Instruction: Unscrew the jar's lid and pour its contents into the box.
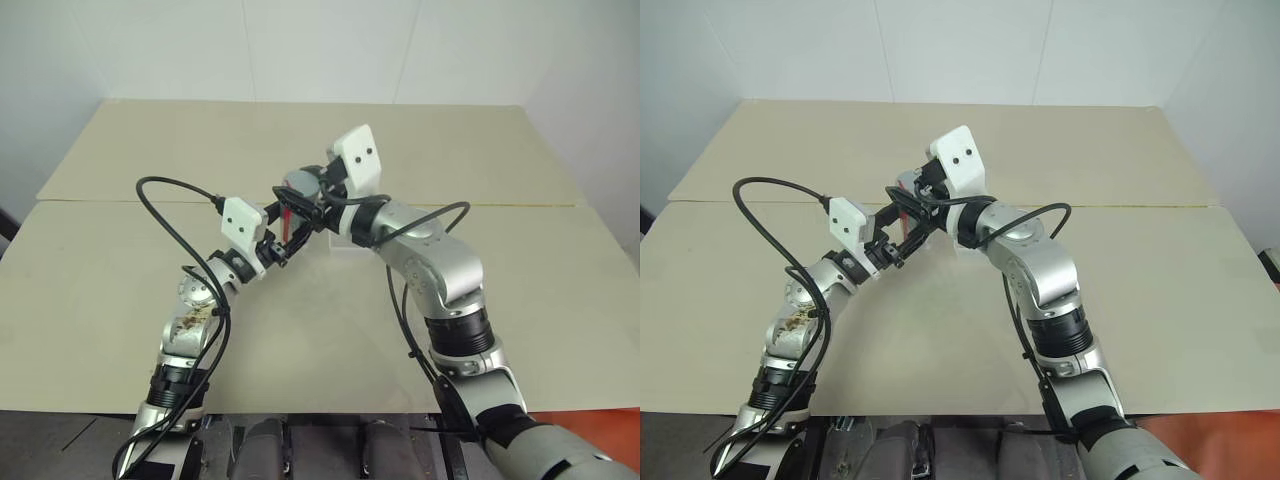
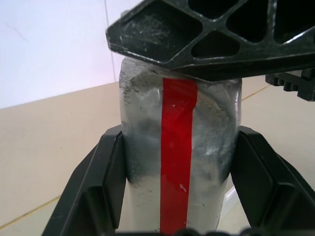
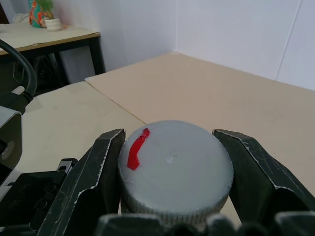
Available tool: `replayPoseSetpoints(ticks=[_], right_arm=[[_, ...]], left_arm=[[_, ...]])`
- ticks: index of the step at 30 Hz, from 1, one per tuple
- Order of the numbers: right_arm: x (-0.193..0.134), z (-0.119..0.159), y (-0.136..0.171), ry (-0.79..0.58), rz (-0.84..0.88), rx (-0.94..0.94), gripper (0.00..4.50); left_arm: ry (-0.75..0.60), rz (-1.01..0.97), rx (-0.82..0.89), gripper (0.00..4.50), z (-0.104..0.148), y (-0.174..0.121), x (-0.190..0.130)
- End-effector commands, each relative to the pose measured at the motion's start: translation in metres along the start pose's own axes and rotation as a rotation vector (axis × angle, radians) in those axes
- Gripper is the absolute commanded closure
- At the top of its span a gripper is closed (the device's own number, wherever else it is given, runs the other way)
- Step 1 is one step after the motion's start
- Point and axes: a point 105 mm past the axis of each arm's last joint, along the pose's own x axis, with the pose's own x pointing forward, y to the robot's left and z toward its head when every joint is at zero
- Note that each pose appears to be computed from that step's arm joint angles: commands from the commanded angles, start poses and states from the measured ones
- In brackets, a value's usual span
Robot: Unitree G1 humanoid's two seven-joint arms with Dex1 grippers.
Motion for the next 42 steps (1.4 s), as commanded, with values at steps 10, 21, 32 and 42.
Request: replayPoseSetpoints(ticks=[10,21,32,42], right_arm=[[-0.037,0.029,0.011,-0.132,0.298,-0.035,1.72],[-0.058,0.051,0.000,-0.188,0.399,-0.031,1.72],[-0.084,0.031,-0.087,-0.081,-0.103,-0.144,1.72],[-0.131,-0.083,-0.146,0.239,-0.673,-0.047,1.72]], left_arm=[[-0.057,-0.279,-0.089,1.80,0.023,-0.016,-0.020],[0.036,-0.506,-0.125,1.80,0.009,-0.015,-0.044],[0.007,-0.438,-0.096,1.80,0.012,-0.004,-0.042],[-0.029,-0.365,-0.039,1.80,0.025,0.010,-0.032]])
